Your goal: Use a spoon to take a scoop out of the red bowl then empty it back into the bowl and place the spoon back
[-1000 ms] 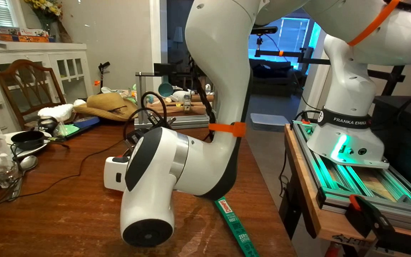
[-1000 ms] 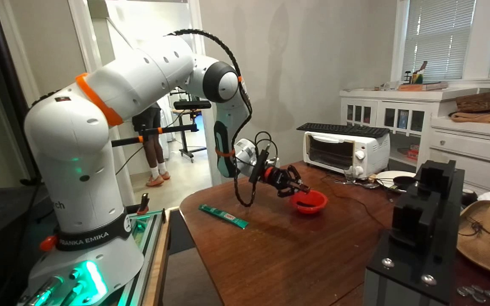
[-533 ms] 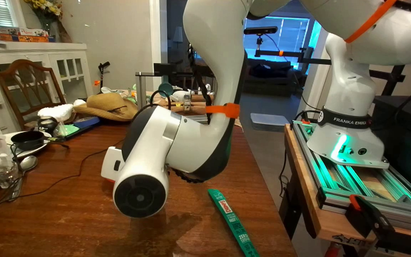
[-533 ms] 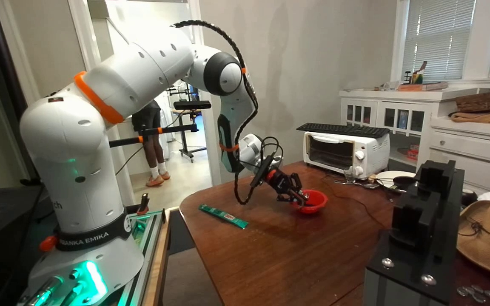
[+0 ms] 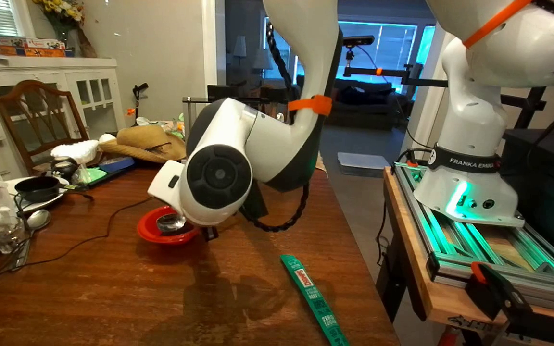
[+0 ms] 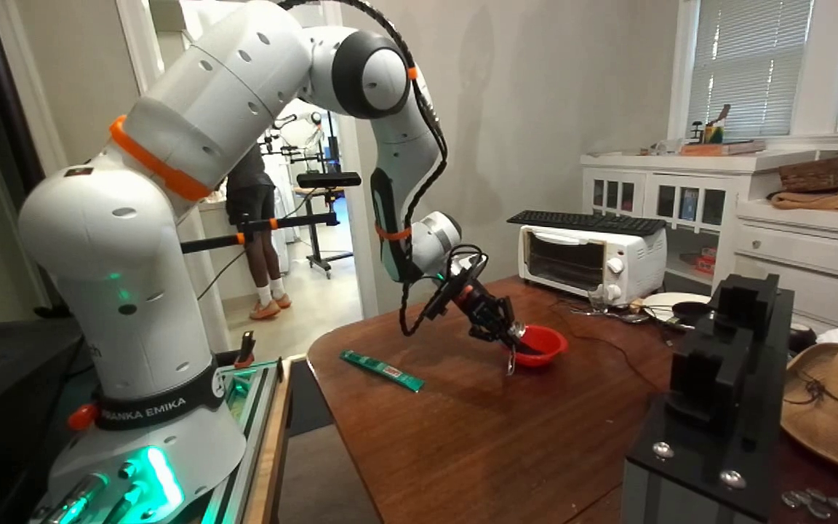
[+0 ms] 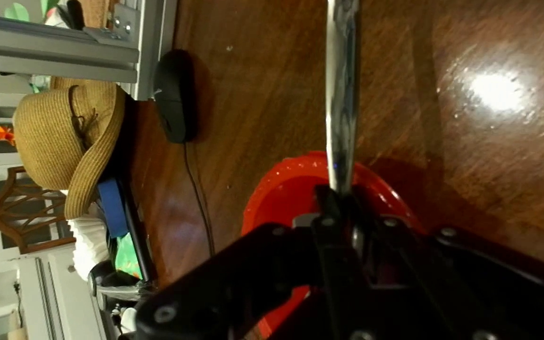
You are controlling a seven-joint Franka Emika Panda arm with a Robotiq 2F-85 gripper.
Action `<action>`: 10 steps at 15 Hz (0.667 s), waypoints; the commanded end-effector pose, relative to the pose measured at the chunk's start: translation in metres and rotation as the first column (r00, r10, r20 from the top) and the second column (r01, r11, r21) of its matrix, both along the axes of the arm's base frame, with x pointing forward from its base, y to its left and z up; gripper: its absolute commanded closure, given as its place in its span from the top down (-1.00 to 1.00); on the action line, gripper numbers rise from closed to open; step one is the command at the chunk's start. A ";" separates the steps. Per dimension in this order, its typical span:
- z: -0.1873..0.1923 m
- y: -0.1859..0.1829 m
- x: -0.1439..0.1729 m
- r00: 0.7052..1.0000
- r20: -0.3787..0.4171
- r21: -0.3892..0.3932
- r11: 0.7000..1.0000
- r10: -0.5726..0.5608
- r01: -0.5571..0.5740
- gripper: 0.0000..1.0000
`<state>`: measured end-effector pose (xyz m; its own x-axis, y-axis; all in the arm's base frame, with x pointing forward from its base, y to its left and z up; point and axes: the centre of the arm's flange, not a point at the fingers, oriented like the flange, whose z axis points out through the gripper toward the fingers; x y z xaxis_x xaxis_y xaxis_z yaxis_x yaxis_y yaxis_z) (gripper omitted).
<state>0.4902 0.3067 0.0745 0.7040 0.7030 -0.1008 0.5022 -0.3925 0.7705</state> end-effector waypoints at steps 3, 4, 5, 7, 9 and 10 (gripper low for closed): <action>0.041 -0.020 -0.028 0.999 0.039 0.105 0.994 -0.014 0.009 -0.94; 0.049 -0.022 -0.030 0.999 0.045 0.103 0.995 -0.016 0.011 -0.94; 0.056 -0.023 -0.032 0.999 0.051 0.099 0.995 -0.020 0.015 -0.94; 0.071 -0.027 -0.037 0.999 0.033 0.107 0.994 -0.028 0.025 -0.94; 0.086 -0.034 -0.041 0.999 0.025 0.151 0.988 -0.044 0.040 -0.94; 0.092 -0.043 -0.044 0.999 0.016 0.224 0.974 -0.041 0.036 -0.94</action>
